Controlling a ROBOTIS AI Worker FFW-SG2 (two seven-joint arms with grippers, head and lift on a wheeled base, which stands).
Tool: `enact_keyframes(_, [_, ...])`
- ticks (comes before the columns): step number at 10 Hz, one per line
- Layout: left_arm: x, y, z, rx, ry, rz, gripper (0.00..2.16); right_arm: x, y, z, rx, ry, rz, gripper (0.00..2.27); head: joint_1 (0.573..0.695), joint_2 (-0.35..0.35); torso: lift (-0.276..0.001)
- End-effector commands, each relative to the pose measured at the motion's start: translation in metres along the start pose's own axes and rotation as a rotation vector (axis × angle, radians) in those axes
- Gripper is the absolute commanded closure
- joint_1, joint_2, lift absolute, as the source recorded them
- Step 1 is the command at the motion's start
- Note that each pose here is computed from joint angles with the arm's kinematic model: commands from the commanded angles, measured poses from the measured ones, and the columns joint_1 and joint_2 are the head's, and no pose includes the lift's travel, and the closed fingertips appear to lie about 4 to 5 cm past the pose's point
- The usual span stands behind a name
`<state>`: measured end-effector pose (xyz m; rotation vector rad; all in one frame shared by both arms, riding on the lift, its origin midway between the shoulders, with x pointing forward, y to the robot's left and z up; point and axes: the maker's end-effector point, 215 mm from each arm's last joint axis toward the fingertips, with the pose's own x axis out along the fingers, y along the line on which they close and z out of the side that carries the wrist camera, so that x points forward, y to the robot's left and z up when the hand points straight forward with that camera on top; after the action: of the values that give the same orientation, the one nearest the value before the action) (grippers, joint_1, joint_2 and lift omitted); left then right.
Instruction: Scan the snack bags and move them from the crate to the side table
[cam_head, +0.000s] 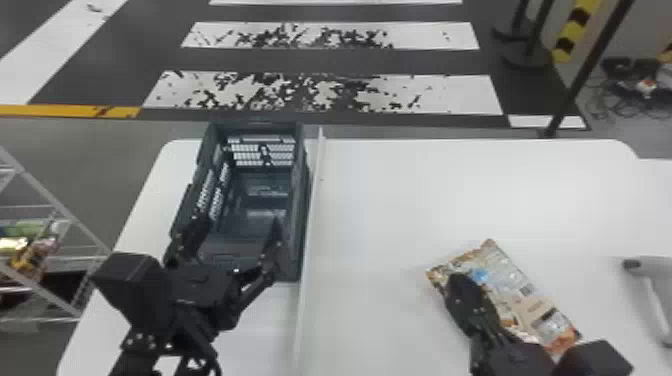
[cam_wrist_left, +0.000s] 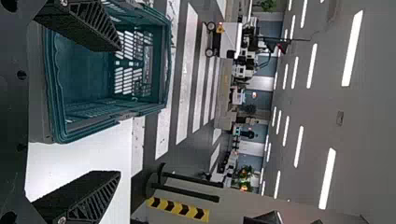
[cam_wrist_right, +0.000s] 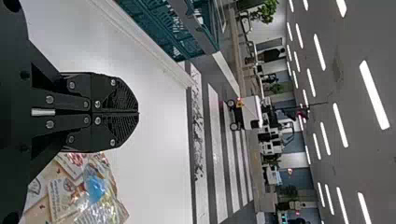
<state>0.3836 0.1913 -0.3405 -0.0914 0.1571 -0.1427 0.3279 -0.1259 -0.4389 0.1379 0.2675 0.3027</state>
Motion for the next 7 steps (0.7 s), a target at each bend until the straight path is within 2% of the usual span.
enact_keyframes(1, [-0.001,-0.001,-0.001,-0.003,0.003,-0.002,0.05,0.011,0.015,-0.025,-0.015,0.045,0.035,2.24,0.695,0.098,-0.087])
enact_keyframes(3, [-0.001,-0.005,-0.001,-0.004,0.003,-0.013,0.05,0.029,0.016,-0.054,-0.013,0.109,0.064,2.24,0.695,0.140,-0.087])
enact_keyframes(7, [0.001,-0.022,0.001,-0.023,0.000,-0.056,0.05,0.054,0.001,-0.075,-0.030,0.194,0.027,2.24,0.695,0.135,-0.087])
